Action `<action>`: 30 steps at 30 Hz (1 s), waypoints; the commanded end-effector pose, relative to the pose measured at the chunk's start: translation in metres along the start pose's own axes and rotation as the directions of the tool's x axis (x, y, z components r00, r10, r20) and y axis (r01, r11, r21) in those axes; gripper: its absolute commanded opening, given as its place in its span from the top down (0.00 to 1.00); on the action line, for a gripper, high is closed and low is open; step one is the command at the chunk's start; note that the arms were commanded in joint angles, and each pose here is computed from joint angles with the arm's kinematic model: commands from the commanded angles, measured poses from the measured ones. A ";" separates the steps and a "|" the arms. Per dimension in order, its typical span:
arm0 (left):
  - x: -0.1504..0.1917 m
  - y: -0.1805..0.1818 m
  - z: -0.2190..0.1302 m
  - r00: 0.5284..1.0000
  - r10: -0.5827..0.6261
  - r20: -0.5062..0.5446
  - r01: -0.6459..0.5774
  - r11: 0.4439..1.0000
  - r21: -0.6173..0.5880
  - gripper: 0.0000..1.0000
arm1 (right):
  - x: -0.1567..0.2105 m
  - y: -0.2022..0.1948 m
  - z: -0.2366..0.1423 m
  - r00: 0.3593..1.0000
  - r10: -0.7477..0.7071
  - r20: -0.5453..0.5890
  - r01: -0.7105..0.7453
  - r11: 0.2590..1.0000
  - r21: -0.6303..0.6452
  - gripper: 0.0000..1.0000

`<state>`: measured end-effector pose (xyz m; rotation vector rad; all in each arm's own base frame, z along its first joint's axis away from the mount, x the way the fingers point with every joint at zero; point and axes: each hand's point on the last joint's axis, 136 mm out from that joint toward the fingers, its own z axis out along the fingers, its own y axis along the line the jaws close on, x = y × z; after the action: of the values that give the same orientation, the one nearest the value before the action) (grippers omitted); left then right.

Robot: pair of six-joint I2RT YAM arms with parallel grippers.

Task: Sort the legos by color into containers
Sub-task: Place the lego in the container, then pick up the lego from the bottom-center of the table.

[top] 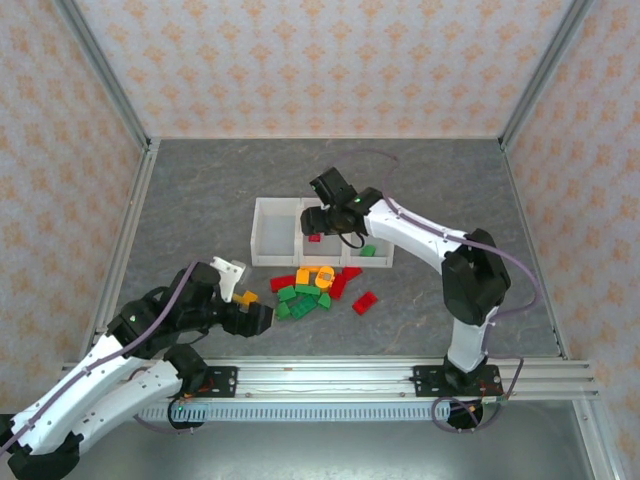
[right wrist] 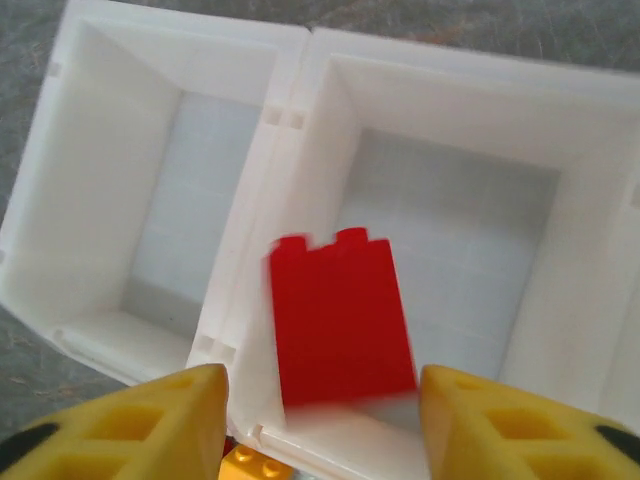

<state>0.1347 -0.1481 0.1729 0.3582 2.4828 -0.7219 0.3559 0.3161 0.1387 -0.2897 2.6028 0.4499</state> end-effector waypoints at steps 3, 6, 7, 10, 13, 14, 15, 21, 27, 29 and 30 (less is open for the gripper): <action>-0.003 -0.001 0.000 1.000 0.006 0.015 -0.006 1.000 -0.003 0.03 | -0.004 -0.008 -0.026 0.999 0.027 0.041 -0.028 0.999 0.027 0.27; -0.004 -0.001 -0.002 1.000 0.005 0.028 -0.005 1.000 0.001 0.03 | 0.010 -0.018 -0.041 0.998 0.054 0.046 -0.055 0.998 0.034 0.22; -0.005 -0.001 -0.002 0.999 0.006 0.032 -0.006 1.000 0.002 0.03 | 0.018 -0.022 -0.046 0.997 0.064 0.042 -0.065 0.997 0.036 0.18; -0.005 -0.002 -0.002 1.000 0.006 0.030 -0.006 1.000 0.007 0.03 | 0.049 -0.030 -0.056 0.998 0.065 0.005 -0.065 0.998 0.021 0.15; -0.005 -0.005 -0.001 1.000 0.014 0.022 -0.014 1.000 0.018 0.03 | 0.084 -0.042 -0.062 0.998 0.046 -0.042 -0.045 0.998 0.038 0.14; -0.005 -0.006 -0.001 1.000 0.019 0.021 -0.019 0.999 0.026 0.03 | 0.095 -0.047 -0.064 0.997 0.042 -0.057 -0.039 0.998 0.051 0.13; -0.006 -0.008 0.000 1.000 0.021 0.022 -0.022 0.999 0.036 0.03 | 0.108 -0.054 -0.064 0.996 0.041 -0.079 -0.035 0.997 0.072 0.12; -0.006 -0.009 -0.002 0.999 0.026 0.029 -0.027 0.999 0.041 0.01 | 0.159 -0.093 -0.064 0.978 0.178 -0.113 -0.150 0.963 0.223 0.00; -0.006 -0.009 -0.001 0.999 0.029 0.025 -0.030 0.999 0.041 0.01 | 0.183 -0.095 -0.068 0.874 0.486 -0.014 -0.474 0.859 0.191 0.07; -0.005 -0.010 -0.001 0.999 0.032 0.023 -0.033 0.998 0.048 0.01 | 0.188 -0.089 -0.066 0.832 0.554 0.026 -0.549 0.816 0.180 0.08; -0.006 -0.011 -0.002 0.999 0.036 0.029 -0.037 0.998 0.056 0.01 | 0.191 -0.086 -0.065 0.814 0.579 0.037 -0.576 0.799 0.173 0.08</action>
<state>0.1350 -0.1507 0.1756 0.3678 2.4692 -0.7401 0.1848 0.1844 0.0740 0.2846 2.7919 0.3381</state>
